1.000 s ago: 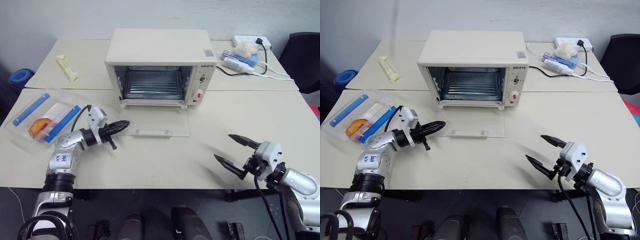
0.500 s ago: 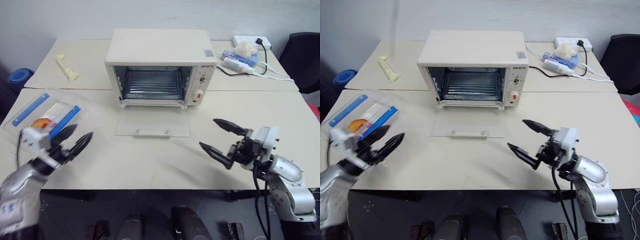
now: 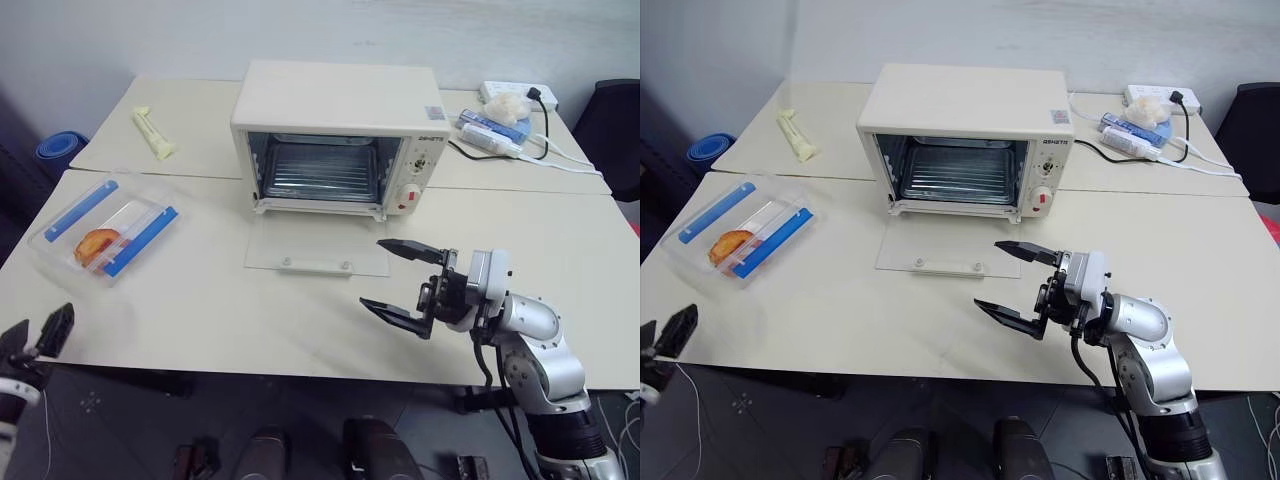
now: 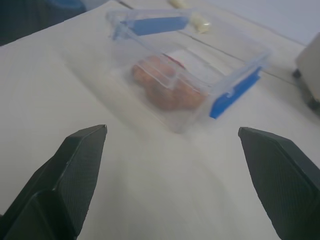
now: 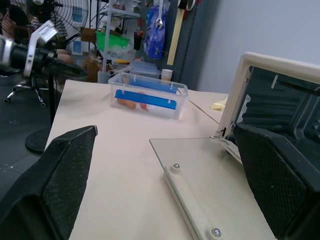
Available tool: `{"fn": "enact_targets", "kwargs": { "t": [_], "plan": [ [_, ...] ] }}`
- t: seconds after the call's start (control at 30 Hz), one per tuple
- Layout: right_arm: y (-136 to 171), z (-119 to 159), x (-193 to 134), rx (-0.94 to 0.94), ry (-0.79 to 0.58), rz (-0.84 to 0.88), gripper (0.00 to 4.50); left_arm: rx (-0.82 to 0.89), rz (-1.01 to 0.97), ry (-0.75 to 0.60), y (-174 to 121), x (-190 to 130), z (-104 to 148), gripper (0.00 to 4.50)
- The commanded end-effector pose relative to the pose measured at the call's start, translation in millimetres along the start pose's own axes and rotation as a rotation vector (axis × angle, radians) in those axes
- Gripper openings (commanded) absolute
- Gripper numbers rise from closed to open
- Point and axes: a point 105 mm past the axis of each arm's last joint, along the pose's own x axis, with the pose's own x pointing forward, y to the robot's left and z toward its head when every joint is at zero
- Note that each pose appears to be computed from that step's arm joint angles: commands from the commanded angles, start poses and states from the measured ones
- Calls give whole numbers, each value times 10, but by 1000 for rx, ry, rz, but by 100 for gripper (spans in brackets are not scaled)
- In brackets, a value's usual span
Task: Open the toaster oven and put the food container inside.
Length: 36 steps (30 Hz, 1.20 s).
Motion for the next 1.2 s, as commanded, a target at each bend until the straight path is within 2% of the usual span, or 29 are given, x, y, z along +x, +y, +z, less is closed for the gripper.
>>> {"fn": "enact_targets", "kwargs": {
  "t": [0.03, 0.1, 0.2, 0.4, 0.6, 0.7, 0.87, 1.1, 1.2],
  "plan": [
    [-37, 81, -22, -38, 1, 14, 450, -68, 158, 144, 137, 96, 188, 446],
    [-50, 62, -48, -37, 15, 12, 450, -102, 304, 173, 309, 140, 332, 446],
    [-66, 53, -56, -37, 19, -3, 450, -128, 371, 194, 375, 222, 423, 446],
    [-31, 30, -44, -37, 20, -19, 450, -210, 285, 237, 234, 657, 345, 446],
    [-12, 31, -51, -36, 25, -35, 450, -193, 337, 269, 324, 767, 322, 446],
    [-8, 16, -63, -35, 33, -45, 450, -164, 393, 259, 414, 788, 334, 388],
    [8, -29, -94, -21, 57, -43, 450, -175, 344, 195, 348, 870, 485, 233],
    [0, -48, -113, -33, 67, -58, 450, -157, 347, 249, 417, 844, 422, 17],
    [-30, -58, -145, -48, 79, -73, 450, -118, 320, 219, 409, 851, 543, 1]
  ]
}}
